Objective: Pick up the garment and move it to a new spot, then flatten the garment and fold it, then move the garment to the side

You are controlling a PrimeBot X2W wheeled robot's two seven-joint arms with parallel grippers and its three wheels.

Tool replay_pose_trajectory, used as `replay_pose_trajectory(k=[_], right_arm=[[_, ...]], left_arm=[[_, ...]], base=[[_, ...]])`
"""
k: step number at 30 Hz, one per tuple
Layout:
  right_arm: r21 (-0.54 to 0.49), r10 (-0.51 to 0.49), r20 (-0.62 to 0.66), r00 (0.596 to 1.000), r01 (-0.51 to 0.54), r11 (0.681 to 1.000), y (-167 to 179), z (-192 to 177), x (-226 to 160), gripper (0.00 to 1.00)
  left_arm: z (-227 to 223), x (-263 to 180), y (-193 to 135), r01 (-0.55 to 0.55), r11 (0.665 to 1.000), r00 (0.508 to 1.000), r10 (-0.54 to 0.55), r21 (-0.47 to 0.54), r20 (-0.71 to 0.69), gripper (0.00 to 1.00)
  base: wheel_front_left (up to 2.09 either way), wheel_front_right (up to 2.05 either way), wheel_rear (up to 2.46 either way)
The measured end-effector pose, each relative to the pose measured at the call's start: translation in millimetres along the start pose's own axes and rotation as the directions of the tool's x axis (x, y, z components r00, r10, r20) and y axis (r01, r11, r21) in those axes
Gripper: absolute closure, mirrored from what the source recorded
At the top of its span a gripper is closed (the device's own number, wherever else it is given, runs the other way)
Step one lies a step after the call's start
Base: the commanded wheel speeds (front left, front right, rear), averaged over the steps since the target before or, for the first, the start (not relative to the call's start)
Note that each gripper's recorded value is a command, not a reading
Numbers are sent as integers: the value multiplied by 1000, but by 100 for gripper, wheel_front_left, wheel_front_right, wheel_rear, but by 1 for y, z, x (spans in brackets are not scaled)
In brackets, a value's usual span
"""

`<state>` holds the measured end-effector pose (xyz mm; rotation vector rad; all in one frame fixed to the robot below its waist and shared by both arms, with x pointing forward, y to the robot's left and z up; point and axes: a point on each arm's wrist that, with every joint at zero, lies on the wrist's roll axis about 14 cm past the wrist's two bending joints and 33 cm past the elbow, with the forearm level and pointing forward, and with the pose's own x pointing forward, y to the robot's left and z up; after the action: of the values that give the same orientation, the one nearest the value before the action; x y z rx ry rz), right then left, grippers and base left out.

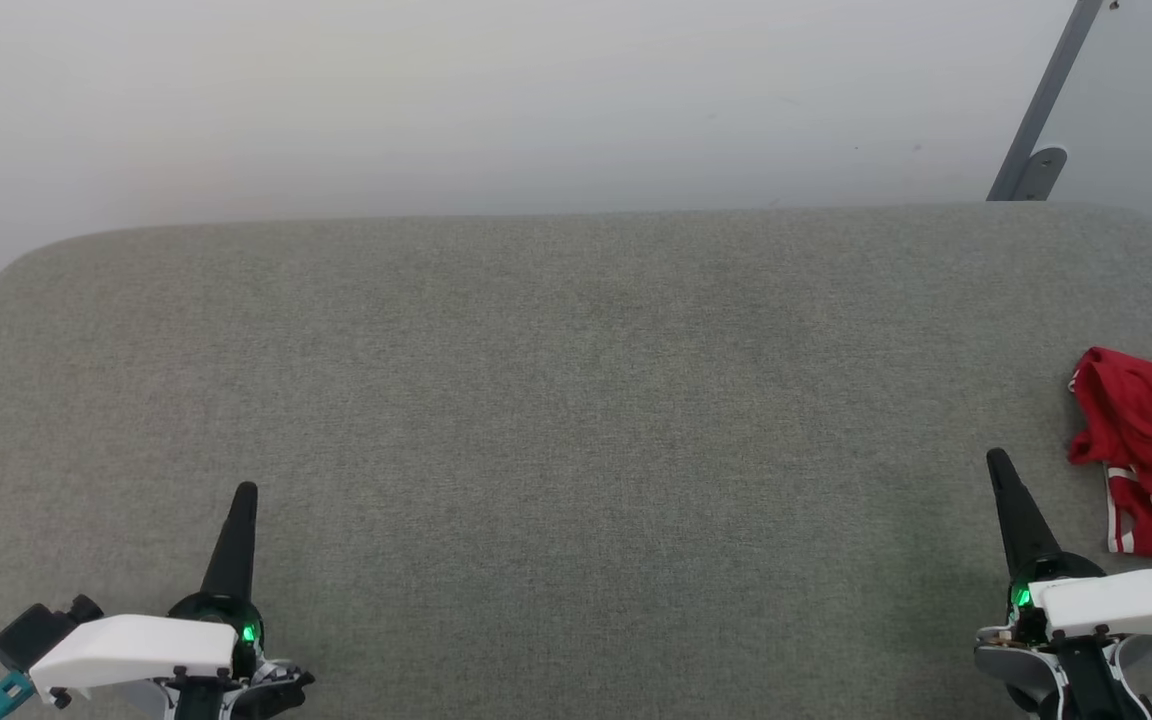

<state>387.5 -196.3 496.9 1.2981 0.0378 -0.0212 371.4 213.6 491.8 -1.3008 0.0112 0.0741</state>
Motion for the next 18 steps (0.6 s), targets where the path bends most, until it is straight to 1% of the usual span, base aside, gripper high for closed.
replay_pose_trajectory(k=[18], right_arm=[[137,14,4,1000,-15,990,4,3,1,100]], left_arm=[[-6,7,-8,19,990,1000,-22,-138,-21,100]], base=[[0,0,0]])
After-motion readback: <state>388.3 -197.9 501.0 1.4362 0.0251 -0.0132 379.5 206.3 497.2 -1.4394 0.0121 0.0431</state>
